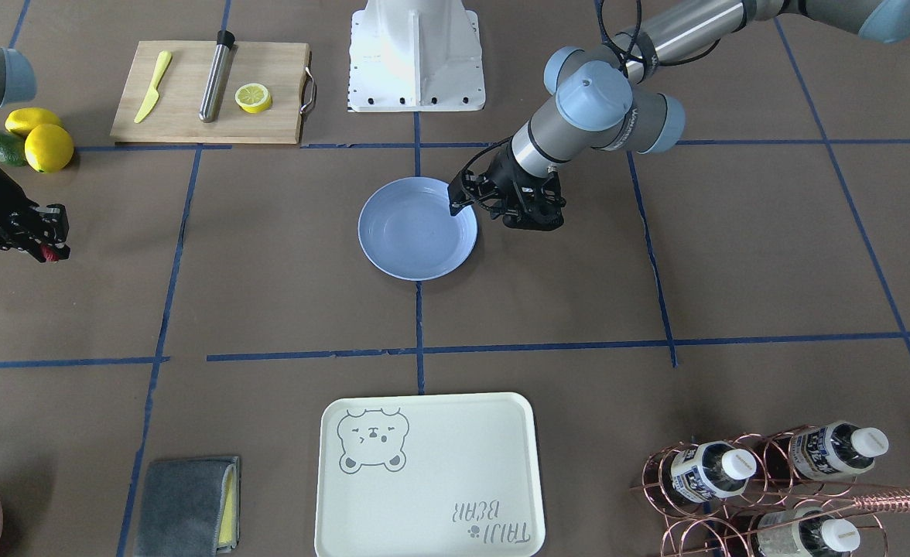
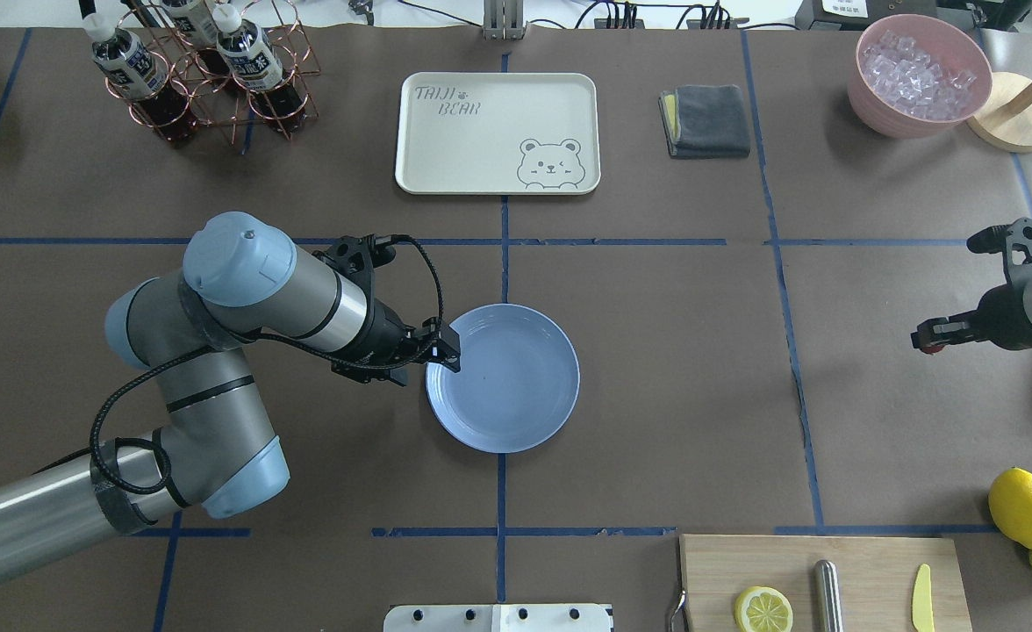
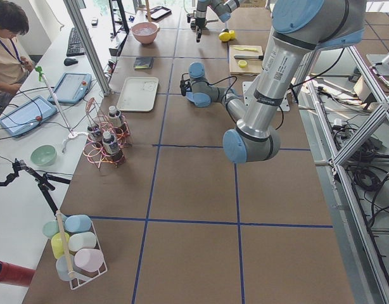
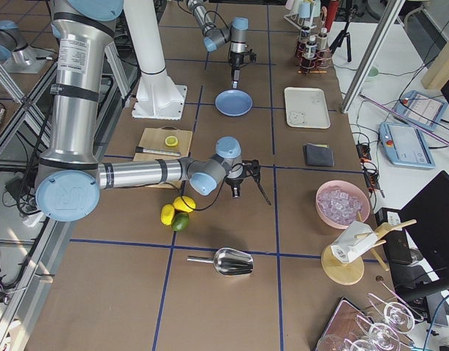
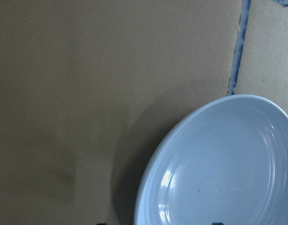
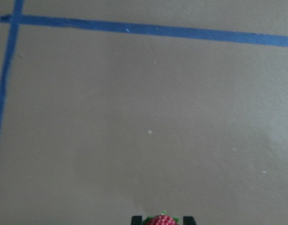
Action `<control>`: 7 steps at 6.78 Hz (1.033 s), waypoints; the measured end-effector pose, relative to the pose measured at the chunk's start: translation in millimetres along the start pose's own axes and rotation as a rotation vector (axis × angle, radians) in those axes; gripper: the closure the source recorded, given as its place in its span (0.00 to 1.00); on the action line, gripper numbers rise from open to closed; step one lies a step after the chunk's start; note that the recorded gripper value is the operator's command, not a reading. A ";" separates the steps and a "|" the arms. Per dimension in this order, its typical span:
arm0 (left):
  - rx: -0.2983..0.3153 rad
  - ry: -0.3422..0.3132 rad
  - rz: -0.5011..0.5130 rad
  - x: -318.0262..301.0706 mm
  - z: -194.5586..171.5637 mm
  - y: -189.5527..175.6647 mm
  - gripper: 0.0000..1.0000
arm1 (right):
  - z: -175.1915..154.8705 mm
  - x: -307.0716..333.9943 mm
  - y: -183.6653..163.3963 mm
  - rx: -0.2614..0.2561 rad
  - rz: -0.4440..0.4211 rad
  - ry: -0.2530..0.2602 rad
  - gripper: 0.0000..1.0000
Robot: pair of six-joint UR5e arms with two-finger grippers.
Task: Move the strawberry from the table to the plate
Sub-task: 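Carry the red strawberry over the blue plate with the right gripper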
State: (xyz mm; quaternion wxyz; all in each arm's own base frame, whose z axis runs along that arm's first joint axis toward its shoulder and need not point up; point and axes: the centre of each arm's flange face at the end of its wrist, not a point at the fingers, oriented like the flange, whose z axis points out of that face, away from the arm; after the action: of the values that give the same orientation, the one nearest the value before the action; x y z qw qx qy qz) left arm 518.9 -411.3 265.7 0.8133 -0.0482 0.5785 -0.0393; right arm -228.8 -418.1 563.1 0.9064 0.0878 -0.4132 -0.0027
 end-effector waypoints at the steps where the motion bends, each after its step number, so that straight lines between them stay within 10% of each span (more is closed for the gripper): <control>1: 0.020 0.019 0.009 -6.7 -22.9 4.5 0.20 | -7.4 -52.3 -14.2 0.019 0.072 -0.066 1.00; 4: 0.093 0.031 0.010 -55.8 -93.0 0.9 0.20 | 0.0 -255.0 -23.8 0.012 0.258 -0.242 1.00; 7: 0.134 -0.001 0.020 -103.2 -130.5 3.8 0.20 | 20.4 -454.9 -2.6 -0.002 0.389 -0.198 1.00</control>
State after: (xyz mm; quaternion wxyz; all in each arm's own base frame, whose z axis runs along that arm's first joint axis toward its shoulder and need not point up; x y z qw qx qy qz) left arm 361.8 -399.5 319.3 0.8154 0.0122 0.5744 -0.0700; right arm -543.4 -388.6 235.3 0.8449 0.0048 -0.5094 0.1632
